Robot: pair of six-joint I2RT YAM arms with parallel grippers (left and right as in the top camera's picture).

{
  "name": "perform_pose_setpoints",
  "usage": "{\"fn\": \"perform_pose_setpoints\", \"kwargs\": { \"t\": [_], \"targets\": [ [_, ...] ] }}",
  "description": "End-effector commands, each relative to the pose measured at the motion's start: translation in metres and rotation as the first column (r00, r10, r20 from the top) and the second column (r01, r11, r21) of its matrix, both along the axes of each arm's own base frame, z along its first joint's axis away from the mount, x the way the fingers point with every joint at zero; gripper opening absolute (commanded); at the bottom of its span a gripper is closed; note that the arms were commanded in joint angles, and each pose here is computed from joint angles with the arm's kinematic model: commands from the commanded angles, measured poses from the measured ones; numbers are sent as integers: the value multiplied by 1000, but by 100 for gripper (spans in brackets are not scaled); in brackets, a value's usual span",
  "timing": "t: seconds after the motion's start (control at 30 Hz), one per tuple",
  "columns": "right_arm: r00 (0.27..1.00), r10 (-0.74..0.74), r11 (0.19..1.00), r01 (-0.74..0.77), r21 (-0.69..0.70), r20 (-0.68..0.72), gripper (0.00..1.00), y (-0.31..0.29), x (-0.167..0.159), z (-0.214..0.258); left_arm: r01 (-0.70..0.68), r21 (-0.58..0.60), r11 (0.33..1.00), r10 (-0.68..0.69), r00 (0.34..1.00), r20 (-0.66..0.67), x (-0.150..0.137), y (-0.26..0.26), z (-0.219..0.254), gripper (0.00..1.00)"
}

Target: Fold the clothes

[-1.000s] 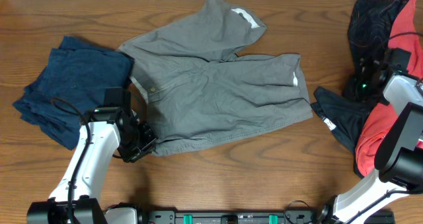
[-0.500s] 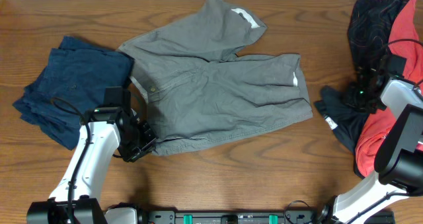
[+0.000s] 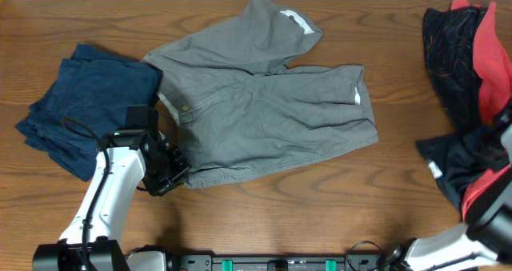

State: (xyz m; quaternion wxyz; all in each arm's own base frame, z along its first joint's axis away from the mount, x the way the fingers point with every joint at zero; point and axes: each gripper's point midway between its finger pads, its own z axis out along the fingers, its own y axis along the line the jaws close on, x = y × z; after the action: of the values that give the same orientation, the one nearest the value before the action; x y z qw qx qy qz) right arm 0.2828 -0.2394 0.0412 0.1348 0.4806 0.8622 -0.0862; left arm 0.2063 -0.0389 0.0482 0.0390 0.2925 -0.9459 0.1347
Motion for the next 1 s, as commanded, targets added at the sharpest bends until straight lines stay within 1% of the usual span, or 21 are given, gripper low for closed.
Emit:
{"fn": "perform_pose_setpoints", "kwargs": {
  "t": [0.0, 0.07, 0.1, 0.17, 0.23, 0.27, 0.37, 0.43, 0.57, 0.63, 0.7, 0.8, 0.97],
  "targets": [
    [919, 252, 958, -281, 58, 303, 33, 55, 51, 65, 20, 13, 1000, -20, 1000, 5, -1, 1, 0, 6],
    [835, 375, 898, -434, 64, 403, 63, 89, 62, 90, 20, 13, 1000, -20, 1000, 5, -1, 1, 0, 6],
    [799, 414, 869, -490, 72, 437, 66, 106, 64, 99, 20, 13, 1000, -20, 1000, 5, -1, 1, 0, 6],
    [782, 441, 840, -533, 105, 440, 63, 130, 58, 105, 20, 13, 1000, -20, 1000, 5, -1, 1, 0, 6],
    [794, 455, 821, -550, 157, 403, 59, 147, 48, 99, 21, 13, 1000, -21, 1000, 5, -1, 1, 0, 6],
    [800, 462, 808, -558, 190, 382, 58, 156, 42, 95, 20, 13, 1000, -20, 1000, 5, -1, 1, 0, 6],
    [814, 488, 780, -569, 261, 314, 58, 176, 26, 74, 21, 14, 1000, -21, 1000, 5, -1, 1, 0, 6],
    [811, 505, 761, -580, 290, 295, 59, 188, 19, 59, 20, 14, 1000, -20, 1000, 6, -1, 2, 0, 6],
    [782, 539, 707, -622, 338, 312, 60, 217, 10, 33, 21, 13, 1000, -21, 1000, 6, -1, 1, 0, 6],
    [762, 555, 682, -647, 342, 335, 59, 232, 10, 23, 21, 13, 1000, -21, 1000, 6, -1, 1, 0, 6],
    [753, 561, 673, -656, 341, 343, 60, 244, 11, 13, 21, 13, 1000, -21, 1000, 7, -1, 1, 0, 6],
    [751, 558, 685, -657, 316, 353, 59, 254, 16, 4, 21, 13, 1000, -21, 1000, 7, -1, 1, 0, 6],
    [729, 574, 696, -674, 248, 372, 62, 266, 30, -2, 20, 13, 1000, -20, 1000, 9, 0, 2, 0, 7]
  ]
}}
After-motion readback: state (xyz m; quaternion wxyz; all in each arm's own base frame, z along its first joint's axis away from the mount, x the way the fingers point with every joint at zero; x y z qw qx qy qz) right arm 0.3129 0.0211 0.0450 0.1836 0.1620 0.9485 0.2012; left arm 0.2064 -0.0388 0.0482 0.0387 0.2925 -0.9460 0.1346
